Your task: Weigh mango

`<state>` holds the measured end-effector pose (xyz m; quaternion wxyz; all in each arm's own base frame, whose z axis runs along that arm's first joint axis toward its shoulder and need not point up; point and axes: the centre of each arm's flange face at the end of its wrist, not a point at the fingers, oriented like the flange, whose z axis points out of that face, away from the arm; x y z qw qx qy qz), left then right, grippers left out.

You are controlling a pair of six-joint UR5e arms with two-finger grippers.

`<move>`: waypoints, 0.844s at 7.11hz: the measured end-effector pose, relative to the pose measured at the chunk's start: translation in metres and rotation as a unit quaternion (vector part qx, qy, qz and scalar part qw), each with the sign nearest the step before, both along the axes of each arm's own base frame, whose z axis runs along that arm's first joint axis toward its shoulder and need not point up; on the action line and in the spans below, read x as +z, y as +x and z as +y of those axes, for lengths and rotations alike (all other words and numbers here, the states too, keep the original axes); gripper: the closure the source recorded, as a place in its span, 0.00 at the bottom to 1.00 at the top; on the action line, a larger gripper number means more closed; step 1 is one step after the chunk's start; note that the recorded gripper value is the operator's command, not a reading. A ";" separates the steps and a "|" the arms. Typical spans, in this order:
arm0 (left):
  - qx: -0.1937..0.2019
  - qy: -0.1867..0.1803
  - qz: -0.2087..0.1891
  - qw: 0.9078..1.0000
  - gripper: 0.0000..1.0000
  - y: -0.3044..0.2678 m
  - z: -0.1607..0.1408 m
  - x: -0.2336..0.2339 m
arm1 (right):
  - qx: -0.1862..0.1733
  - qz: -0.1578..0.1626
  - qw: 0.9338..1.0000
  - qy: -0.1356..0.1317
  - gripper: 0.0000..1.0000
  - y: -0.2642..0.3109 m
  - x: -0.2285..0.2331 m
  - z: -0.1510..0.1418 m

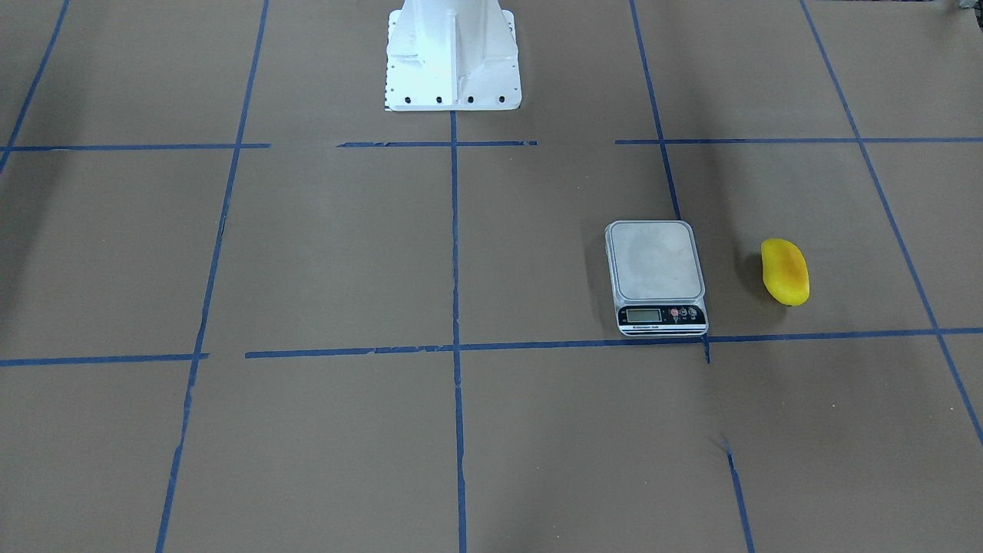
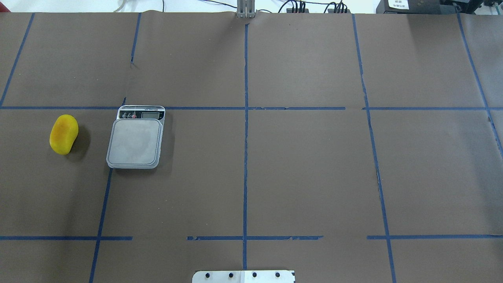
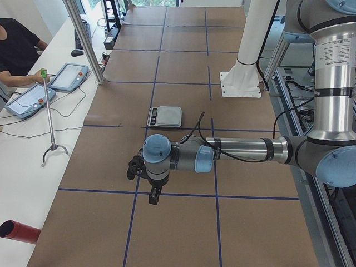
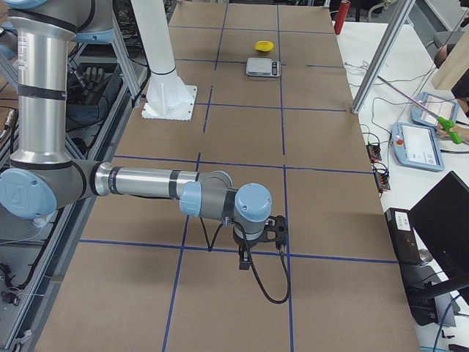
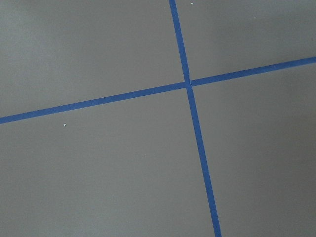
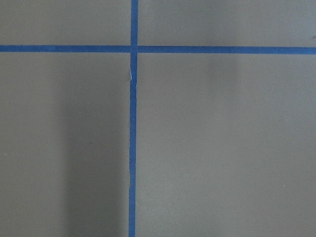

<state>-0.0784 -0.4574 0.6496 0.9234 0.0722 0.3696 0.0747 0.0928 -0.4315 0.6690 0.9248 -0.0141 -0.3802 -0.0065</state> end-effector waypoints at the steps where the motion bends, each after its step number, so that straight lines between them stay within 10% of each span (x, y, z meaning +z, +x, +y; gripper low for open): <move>1: 0.001 0.001 -0.001 1.000 0.00 0.000 0.000 0.000 | 0.000 0.000 1.000 0.000 0.00 0.000 0.000 0.000; 6: -0.032 0.069 0.011 0.997 0.00 0.010 -0.026 -0.108 | 0.000 0.000 1.000 -0.001 0.00 0.000 0.000 0.000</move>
